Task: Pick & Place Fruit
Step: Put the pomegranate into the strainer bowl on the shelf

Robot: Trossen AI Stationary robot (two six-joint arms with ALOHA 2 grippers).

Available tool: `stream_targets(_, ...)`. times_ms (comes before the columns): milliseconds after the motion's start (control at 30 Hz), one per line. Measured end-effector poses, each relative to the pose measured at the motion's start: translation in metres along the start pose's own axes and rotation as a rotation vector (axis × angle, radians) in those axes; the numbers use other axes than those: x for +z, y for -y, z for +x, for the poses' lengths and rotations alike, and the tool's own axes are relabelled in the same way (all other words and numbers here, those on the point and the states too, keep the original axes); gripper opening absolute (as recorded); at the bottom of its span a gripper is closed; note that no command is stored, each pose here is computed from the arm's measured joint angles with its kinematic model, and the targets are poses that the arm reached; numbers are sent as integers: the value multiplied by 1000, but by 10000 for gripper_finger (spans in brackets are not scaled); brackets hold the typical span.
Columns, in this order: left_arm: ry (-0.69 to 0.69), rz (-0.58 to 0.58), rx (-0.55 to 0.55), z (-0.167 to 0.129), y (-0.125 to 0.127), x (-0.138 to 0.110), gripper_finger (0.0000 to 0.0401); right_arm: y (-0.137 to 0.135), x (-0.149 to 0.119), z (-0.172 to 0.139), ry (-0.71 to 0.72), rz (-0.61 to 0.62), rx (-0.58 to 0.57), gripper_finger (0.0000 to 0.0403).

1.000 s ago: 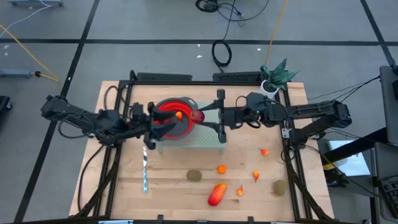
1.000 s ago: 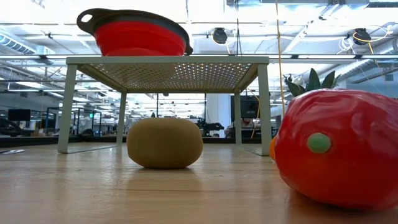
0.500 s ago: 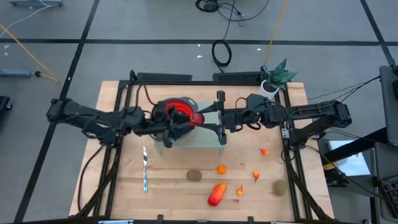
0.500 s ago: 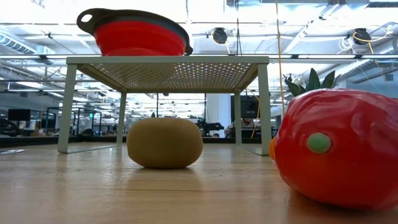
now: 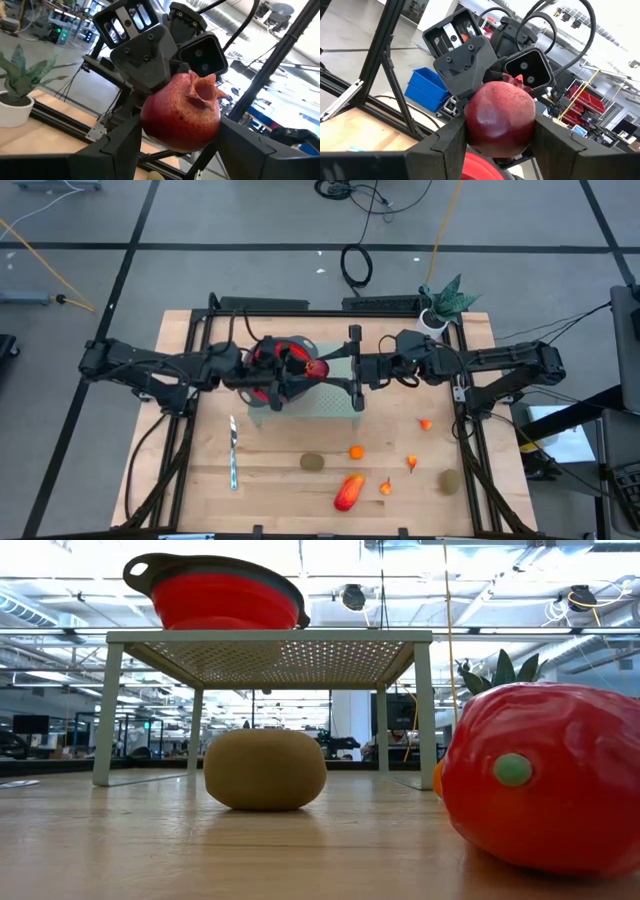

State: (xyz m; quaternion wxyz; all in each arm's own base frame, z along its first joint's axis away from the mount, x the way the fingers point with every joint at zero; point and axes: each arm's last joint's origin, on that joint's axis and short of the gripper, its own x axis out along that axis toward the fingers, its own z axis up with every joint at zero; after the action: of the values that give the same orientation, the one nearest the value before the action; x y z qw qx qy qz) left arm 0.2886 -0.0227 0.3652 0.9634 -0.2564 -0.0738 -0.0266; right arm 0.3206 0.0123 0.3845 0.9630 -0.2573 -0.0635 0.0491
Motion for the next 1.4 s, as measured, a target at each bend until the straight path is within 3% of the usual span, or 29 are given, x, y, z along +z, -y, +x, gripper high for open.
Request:
stream_targets(533, 29, 3, -35, 0, -2, 6, 237, 6, -3, -1, -10, 85, -12, 185)
stream_targets(1233, 27, -19, -28, 1, -10, 10, 237, 6, -5, -1, -22, 88, -15, 185)
stream_targets(1400, 20, -48, -25, 0, -11, 9, 209, 6, -5, -1, -25, 93, -13, 185)
